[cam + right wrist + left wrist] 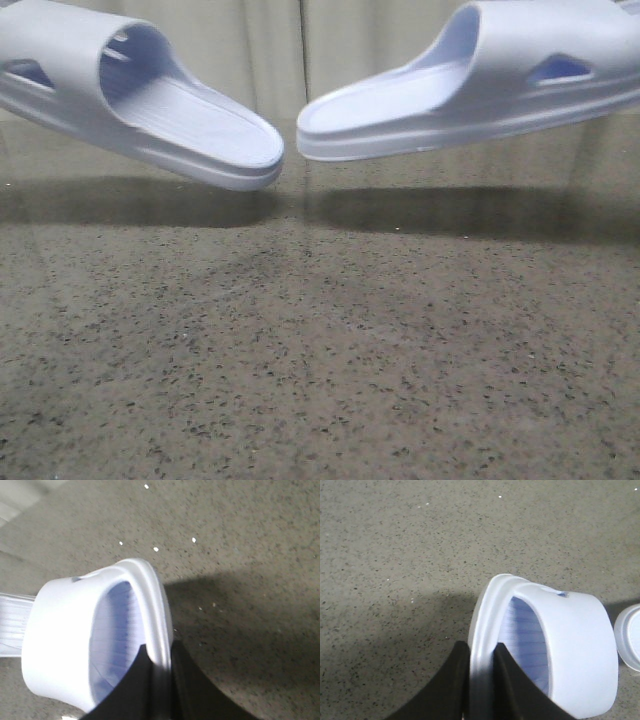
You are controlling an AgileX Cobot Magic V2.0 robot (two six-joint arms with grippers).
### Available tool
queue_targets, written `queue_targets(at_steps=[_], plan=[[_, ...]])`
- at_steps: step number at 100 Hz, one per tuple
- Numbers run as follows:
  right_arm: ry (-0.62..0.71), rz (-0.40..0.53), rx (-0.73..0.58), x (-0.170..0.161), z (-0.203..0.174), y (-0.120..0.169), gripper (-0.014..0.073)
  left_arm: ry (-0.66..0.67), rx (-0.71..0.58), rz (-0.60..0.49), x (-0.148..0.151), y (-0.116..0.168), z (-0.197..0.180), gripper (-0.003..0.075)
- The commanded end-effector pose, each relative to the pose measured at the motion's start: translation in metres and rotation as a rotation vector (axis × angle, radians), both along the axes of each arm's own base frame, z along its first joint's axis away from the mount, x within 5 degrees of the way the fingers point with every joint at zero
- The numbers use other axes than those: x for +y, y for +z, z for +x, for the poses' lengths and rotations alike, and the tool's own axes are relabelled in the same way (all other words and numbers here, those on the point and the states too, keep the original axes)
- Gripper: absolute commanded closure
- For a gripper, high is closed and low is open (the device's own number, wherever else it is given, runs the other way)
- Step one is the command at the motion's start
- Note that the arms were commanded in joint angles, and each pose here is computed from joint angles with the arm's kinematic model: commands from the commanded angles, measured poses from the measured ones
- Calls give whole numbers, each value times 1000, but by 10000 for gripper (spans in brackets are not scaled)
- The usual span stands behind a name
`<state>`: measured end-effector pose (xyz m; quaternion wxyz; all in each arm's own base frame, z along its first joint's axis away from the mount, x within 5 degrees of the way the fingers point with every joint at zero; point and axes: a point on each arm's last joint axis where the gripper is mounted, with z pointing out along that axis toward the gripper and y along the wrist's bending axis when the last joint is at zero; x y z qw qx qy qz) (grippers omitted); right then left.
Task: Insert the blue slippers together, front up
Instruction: 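Lift both slippers off the table and bring them toward each other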
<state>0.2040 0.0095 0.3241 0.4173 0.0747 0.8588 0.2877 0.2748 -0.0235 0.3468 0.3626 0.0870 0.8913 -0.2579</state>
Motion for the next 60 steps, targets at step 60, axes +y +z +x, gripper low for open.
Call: queue_targets(at_steps=[60], plan=[[87, 241, -170, 10, 16, 28, 702, -102, -70, -332, -7, 51, -15, 705]])
